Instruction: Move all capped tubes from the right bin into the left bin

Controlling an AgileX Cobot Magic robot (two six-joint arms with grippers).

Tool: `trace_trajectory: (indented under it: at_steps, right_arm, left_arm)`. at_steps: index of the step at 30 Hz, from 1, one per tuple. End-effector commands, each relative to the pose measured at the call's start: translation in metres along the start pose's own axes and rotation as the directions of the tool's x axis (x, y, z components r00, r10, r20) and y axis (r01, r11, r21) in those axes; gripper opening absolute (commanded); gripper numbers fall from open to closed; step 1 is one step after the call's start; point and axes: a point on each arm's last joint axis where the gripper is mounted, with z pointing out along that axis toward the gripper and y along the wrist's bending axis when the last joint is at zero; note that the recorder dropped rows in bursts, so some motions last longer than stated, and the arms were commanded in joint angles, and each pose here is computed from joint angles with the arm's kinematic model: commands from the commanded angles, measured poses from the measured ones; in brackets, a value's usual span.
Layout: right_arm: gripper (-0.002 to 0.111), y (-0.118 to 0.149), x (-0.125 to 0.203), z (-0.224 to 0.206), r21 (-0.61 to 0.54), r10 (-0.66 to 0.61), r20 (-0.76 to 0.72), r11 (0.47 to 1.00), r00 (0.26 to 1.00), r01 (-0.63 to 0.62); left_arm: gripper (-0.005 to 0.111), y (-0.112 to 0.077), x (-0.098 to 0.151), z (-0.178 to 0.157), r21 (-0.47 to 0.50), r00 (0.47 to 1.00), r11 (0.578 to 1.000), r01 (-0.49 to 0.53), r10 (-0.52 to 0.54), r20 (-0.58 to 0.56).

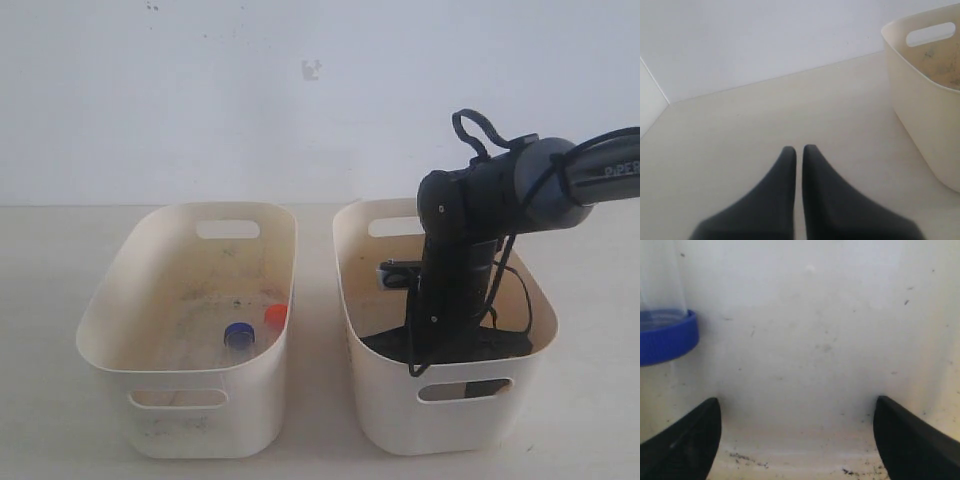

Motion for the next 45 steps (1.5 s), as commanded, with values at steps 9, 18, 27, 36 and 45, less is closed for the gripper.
trace_trajectory:
  at_steps: [9, 18, 27, 36, 45]
  right_arm:
    - [0.074, 0.001, -0.005, 0.026, -0.011, 0.027, -0.036, 1.0, 0.999, -0.027]
    - [0.01, 0.002, -0.008, 0.027, -0.026, 0.032, -0.004, 0.999, 0.999, -0.032]
    - [0.0, 0.007, -0.019, 0.002, -0.092, 0.065, 0.179, 0.995, 0.982, -0.05]
    - [0.061, 0.014, -0.025, -0.029, -0.202, 0.138, 0.325, 0.977, 0.936, -0.074]
    - [0.063, 0.017, -0.028, -0.032, -0.239, 0.148, 0.363, 0.969, 0.92, -0.061]
  left_arm:
    - [0.004, 0.0, 0.0, 0.0, 0.001, 1.0, 1.0, -0.003, 0.003, 0.006]
    - [0.004, 0.0, 0.0, 0.0, 0.001, 1.0, 1.0, -0.003, 0.003, 0.006]
    - [0.004, 0.0, 0.0, 0.0, 0.001, 1.0, 1.0, -0.003, 0.003, 0.006]
    - [0.004, 0.0, 0.0, 0.0, 0.001, 1.0, 1.0, -0.003, 0.003, 0.006]
    - [0.004, 0.0, 0.0, 0.0, 0.001, 1.0, 1.0, -0.003, 0.003, 0.006]
